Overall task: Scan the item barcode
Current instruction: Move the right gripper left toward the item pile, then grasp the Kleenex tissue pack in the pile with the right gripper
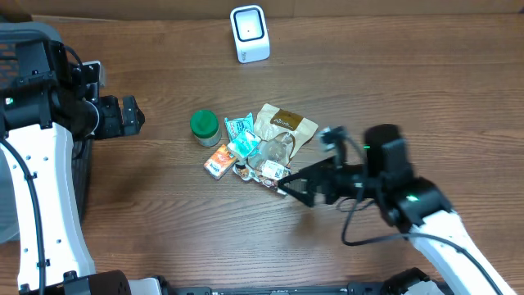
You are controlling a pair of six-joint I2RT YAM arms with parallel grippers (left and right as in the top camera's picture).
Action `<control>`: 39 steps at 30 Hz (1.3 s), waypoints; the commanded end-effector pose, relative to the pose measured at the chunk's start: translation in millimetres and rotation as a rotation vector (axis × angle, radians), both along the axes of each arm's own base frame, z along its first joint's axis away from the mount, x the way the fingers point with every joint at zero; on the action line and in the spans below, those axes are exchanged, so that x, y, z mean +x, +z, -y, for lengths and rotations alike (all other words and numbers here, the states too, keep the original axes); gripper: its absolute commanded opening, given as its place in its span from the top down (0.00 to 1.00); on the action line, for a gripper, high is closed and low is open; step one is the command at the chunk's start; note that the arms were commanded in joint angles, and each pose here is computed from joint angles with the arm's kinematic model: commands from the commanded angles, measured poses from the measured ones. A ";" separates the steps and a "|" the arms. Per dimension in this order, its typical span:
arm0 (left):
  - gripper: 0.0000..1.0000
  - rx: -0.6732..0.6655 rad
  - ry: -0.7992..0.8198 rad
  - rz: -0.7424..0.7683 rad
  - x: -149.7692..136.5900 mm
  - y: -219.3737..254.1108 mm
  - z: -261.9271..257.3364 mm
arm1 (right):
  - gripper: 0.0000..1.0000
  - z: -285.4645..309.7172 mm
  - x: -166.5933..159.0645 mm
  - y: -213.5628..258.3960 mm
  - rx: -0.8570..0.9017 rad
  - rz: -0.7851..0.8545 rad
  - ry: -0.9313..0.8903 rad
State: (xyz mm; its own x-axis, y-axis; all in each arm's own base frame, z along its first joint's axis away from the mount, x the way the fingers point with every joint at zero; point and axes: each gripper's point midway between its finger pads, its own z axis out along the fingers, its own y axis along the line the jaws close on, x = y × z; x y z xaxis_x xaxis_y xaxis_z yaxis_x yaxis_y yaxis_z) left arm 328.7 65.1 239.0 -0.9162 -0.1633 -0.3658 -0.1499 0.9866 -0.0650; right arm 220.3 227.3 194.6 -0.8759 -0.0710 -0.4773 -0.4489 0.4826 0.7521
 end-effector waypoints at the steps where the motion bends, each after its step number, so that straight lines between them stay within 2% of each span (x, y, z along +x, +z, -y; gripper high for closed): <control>1: 0.00 -0.004 -0.013 -0.001 -0.2 -1.0 0.3 | 0.00 -19.3 23.8 -16.4 -0.131 -0.055 -0.126; 4: 0.00 -0.004 -0.013 -0.001 -0.2 -1.0 0.3 | 0.00 -34.1 34.5 -33.9 -0.209 -0.077 -0.165; 10: 0.00 -0.004 -0.013 -0.001 -0.2 -1.0 0.3 | 0.00 -80.1 46.2 -82.5 -0.207 -0.161 -0.148; 13: 0.00 -0.004 -0.013 -0.001 -0.2 -1.0 0.3 | 0.00 -87.8 56.1 -100.4 -0.214 -0.153 -0.157; 18: 0.01 -0.004 -0.013 -0.001 -0.2 -1.0 0.3 | 0.23 -87.0 77.3 -121.4 -0.250 -0.106 -0.222; 23: 0.00 -0.004 -0.013 -0.001 -0.2 -1.0 0.3 | 0.43 -85.7 81.2 -129.1 -0.266 -0.103 -0.238; 31: 0.00 -0.004 -0.013 -0.001 -0.2 -1.0 0.3 | 0.42 -80.6 81.9 -147.1 -0.310 -0.121 -0.256; 33: 0.01 -0.004 -0.013 -0.001 -0.2 -1.0 0.3 | 0.34 -77.3 84.0 -152.8 -0.331 -0.119 -0.272; 39: 0.00 -0.004 -0.013 -0.001 -0.2 -1.0 0.3 | 0.31 -63.7 79.6 -159.0 -0.387 -0.132 -0.249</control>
State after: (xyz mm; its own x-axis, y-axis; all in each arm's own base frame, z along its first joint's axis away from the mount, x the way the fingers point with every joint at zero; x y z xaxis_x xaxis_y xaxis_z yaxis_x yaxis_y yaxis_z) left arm 328.7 65.1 238.7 -0.9166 -0.1638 -0.3647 -0.1504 0.9865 -0.0652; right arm 295.0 305.7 46.8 -0.9374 -0.0001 -0.3482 -0.2179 0.7801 0.5865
